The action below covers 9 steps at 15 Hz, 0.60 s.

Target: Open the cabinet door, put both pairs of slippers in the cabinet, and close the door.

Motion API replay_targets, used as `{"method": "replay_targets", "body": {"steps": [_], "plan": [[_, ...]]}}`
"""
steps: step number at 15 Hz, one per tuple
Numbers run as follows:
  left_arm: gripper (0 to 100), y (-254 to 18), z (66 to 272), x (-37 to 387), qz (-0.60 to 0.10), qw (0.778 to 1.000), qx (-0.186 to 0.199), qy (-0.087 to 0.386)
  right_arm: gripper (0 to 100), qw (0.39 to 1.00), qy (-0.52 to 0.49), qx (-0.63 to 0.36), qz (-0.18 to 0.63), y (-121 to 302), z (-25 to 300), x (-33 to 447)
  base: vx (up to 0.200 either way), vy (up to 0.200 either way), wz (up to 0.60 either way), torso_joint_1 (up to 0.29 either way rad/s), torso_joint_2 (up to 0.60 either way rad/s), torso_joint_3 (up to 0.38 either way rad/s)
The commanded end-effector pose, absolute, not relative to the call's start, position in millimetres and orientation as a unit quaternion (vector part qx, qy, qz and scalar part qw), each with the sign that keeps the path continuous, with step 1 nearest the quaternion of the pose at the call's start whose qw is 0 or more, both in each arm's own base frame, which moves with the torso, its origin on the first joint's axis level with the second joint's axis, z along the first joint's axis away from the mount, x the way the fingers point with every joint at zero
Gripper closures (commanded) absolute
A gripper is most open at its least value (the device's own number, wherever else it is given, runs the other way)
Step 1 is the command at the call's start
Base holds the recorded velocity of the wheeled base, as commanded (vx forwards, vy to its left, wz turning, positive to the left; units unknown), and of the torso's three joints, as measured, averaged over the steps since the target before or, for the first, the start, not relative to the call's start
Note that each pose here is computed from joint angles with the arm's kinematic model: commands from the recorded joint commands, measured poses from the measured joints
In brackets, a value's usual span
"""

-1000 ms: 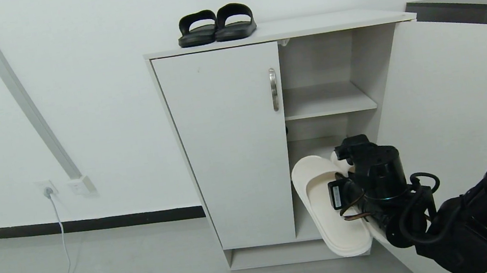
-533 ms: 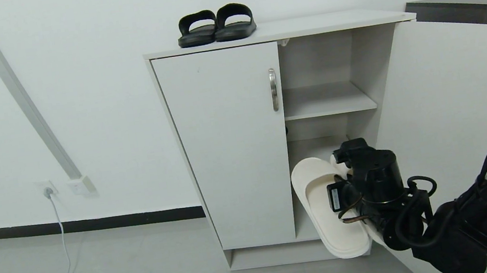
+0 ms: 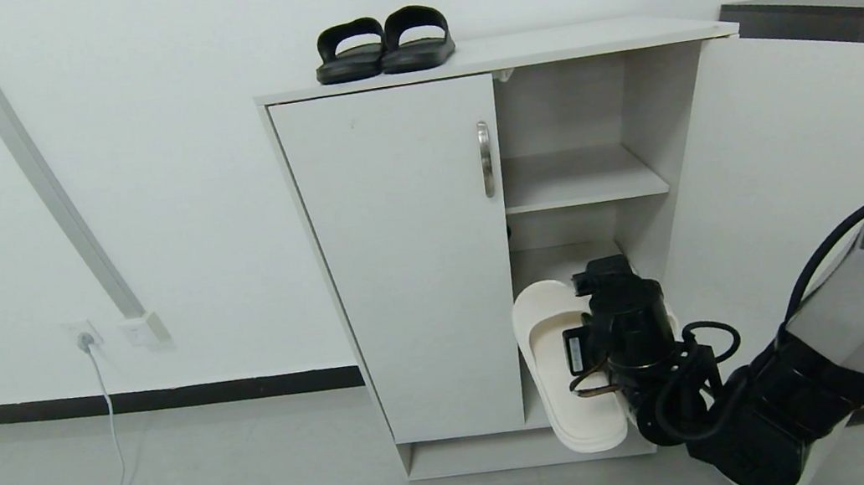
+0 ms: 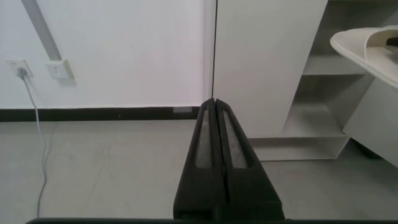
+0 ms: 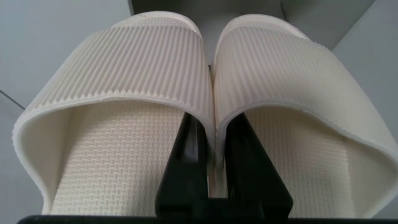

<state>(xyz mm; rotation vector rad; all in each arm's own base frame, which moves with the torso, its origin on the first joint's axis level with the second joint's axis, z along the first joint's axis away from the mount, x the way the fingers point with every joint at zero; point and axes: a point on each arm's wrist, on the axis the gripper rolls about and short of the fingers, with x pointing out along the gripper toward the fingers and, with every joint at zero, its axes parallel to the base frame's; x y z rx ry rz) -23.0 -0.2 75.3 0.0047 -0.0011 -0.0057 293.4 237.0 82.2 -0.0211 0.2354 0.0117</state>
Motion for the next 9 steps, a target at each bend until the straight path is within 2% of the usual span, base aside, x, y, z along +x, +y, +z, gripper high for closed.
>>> {"method": "replay_targets", "body": {"steps": [1,2,9], "plan": [[100,-0.2,75.3,-22.8,-0.002,1.0,0.003,0.001,100,0.992,0.123,-0.016,0.006,239.8,74.6,295.3,0.0,0.0,0.0,0.0,0.0,0.0],[100,-0.2,75.3,-22.8,-0.002,1.0,0.003,0.001,100,0.992,0.123,-0.016,0.006,239.8,74.6,295.3,0.0,0.0,0.0,0.0,0.0,0.0],[100,-0.2,75.3,-22.8,-0.002,1.0,0.004,0.001,100,0.992,0.127,-0.019,0.005,240.3,70.7,295.9,0.0,-0.2,0.0,0.002,0.0,0.002]]}}
